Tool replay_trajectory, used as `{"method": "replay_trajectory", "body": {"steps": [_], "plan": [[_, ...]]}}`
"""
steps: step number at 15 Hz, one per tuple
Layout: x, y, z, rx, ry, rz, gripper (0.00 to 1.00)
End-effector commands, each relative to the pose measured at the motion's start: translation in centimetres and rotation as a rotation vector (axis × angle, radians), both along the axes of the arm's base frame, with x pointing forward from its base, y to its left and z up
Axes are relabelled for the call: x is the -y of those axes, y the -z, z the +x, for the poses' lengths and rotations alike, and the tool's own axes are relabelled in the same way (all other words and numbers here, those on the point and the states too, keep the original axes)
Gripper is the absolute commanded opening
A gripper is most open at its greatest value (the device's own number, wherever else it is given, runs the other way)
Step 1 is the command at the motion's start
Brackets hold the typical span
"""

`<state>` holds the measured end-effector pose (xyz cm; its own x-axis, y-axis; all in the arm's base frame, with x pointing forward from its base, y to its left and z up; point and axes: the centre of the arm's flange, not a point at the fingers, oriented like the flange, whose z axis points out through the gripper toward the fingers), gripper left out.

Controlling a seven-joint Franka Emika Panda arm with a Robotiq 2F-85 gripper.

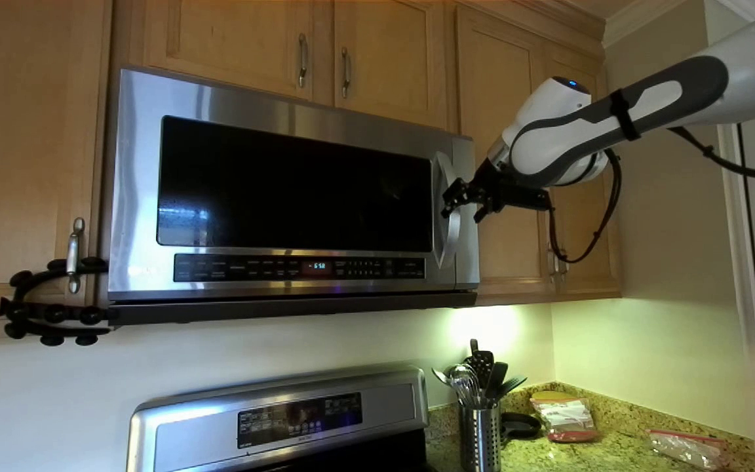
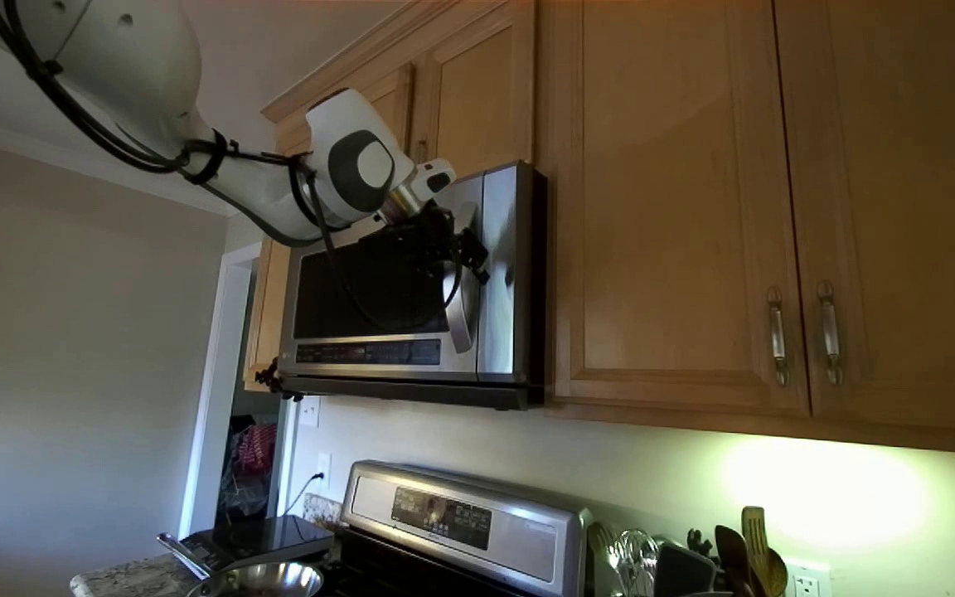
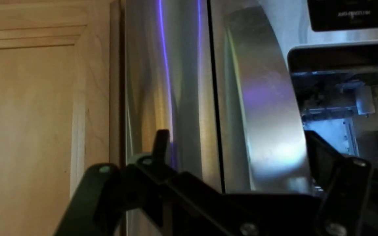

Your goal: Open the door to the microwave

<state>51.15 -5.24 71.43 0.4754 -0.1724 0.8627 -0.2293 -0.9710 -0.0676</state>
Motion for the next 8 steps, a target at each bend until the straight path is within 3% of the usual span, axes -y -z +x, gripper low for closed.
{"method": "replay_trajectory", "body": {"steps": [1, 3, 8], "plan": [[0.2, -0.5, 2.4, 0.031, 0.002, 0.062, 0.74], [0.0, -0.7, 2.6, 0.026, 0.007, 0.067, 0.69], [-1.4, -0.9, 1.0, 0.018, 0.02, 0.08, 0.36]]}}
